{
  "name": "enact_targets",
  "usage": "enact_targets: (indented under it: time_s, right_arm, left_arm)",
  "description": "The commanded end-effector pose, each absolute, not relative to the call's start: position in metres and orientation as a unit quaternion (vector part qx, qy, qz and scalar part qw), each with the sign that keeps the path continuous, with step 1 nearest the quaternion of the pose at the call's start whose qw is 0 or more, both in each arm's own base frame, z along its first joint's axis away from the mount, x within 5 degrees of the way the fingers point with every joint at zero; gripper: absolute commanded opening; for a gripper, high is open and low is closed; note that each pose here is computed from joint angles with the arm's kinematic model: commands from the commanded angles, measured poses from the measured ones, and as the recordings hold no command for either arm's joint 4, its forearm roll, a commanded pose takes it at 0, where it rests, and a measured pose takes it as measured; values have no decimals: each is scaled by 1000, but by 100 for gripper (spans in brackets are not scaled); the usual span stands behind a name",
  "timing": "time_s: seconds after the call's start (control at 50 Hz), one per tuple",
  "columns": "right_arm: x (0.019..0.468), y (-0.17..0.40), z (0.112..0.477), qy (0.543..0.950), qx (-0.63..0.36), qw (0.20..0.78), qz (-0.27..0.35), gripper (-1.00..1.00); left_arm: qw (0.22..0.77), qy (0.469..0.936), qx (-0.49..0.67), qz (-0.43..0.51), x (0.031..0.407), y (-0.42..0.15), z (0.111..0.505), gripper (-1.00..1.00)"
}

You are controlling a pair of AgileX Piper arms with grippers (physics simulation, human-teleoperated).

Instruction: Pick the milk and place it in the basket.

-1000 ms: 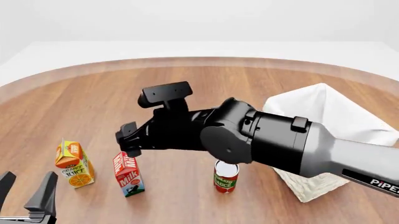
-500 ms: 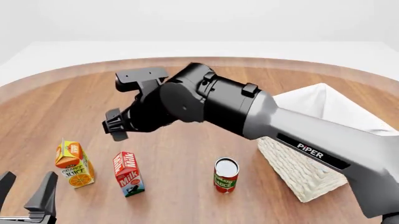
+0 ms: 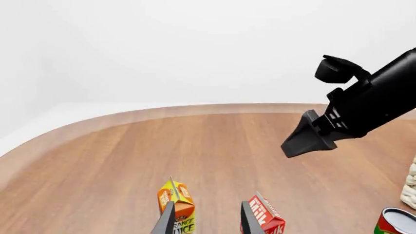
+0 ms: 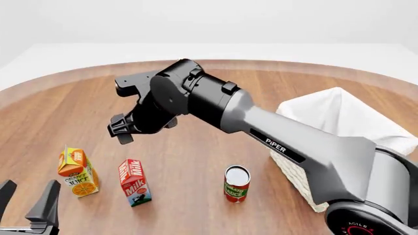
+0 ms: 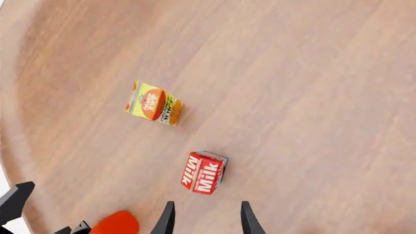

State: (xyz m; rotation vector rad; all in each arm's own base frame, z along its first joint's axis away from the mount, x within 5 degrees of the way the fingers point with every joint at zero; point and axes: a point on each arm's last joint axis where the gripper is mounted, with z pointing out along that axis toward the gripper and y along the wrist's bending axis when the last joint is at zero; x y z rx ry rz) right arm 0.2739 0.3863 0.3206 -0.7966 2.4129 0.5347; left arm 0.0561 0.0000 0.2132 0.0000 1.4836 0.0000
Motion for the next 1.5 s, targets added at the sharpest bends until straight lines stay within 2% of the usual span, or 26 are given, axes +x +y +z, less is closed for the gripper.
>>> enact_targets:
  time_s: [0.02, 0.52, 1.02, 1.5]
  right_arm:
    - [276, 402, 307, 898, -303, 255, 191, 100]
    - [257, 424, 268, 905, -296, 231, 198, 100]
    - [261, 425, 239, 915, -279, 218, 193, 100]
    - [270, 421, 230, 921, -268, 214, 187, 100]
  left_arm:
    - [737, 676, 0, 0, 56, 0, 213, 100]
    - [737, 676, 0, 0, 56, 0, 213, 100]
    - [737, 676, 0, 0, 56, 0, 213, 100]
    - [737, 676, 0, 0, 56, 0, 213, 100]
